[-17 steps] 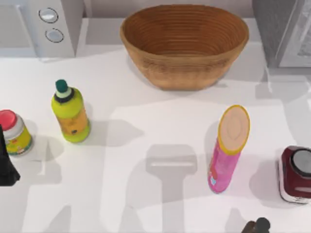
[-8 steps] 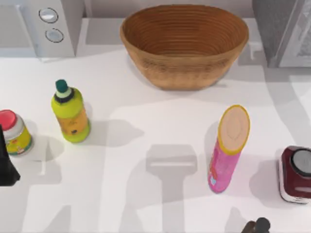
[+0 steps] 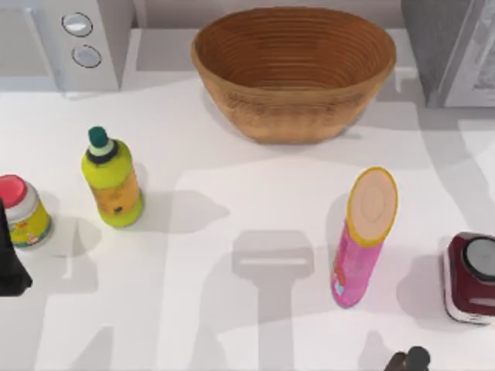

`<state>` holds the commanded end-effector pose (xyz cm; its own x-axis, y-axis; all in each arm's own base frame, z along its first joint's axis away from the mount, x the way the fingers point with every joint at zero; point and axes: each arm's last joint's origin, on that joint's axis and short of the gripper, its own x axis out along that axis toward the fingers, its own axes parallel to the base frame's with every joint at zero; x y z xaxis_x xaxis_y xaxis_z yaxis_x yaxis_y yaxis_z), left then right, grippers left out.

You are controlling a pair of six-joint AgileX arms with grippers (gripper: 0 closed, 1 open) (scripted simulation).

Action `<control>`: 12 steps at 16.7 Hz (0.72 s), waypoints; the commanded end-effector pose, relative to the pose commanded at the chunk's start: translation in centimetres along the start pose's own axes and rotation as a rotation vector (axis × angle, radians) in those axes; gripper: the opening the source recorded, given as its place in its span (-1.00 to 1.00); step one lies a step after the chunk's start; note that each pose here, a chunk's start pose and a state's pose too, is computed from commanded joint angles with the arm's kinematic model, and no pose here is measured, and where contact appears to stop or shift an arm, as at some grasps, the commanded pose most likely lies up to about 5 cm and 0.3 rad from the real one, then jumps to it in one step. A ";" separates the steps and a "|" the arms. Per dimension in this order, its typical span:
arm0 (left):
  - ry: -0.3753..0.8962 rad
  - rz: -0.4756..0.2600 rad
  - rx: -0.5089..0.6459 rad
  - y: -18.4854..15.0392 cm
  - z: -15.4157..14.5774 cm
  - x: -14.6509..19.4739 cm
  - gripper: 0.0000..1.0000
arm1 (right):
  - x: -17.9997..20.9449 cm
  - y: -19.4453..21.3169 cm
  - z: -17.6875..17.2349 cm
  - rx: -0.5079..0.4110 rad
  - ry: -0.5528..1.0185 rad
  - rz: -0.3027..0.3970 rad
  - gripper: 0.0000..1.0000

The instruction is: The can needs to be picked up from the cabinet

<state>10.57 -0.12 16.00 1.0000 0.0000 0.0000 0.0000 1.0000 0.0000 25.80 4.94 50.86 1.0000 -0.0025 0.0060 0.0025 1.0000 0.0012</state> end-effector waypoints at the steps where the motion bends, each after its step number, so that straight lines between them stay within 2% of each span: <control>1: 0.000 0.000 0.000 0.0 0.0 0.0 1.00 | 0.4 0.4 -0.3 0.000 -0.002 0.000 1.00; 7: 0.000 0.000 0.000 0.0 0.0 0.0 1.00 | 2.9 3.6 -2.5 0.000 -0.003 -0.006 1.00; 12: 0.000 0.000 0.000 0.0 0.0 0.0 1.00 | 2.9 3.6 -2.5 0.001 -0.006 -0.008 1.00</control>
<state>10.57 -0.12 16.00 1.0000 0.0000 0.0000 0.0000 1.0000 0.0000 28.73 8.53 48.38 0.9999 -0.0108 0.0119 0.0107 0.9999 0.0018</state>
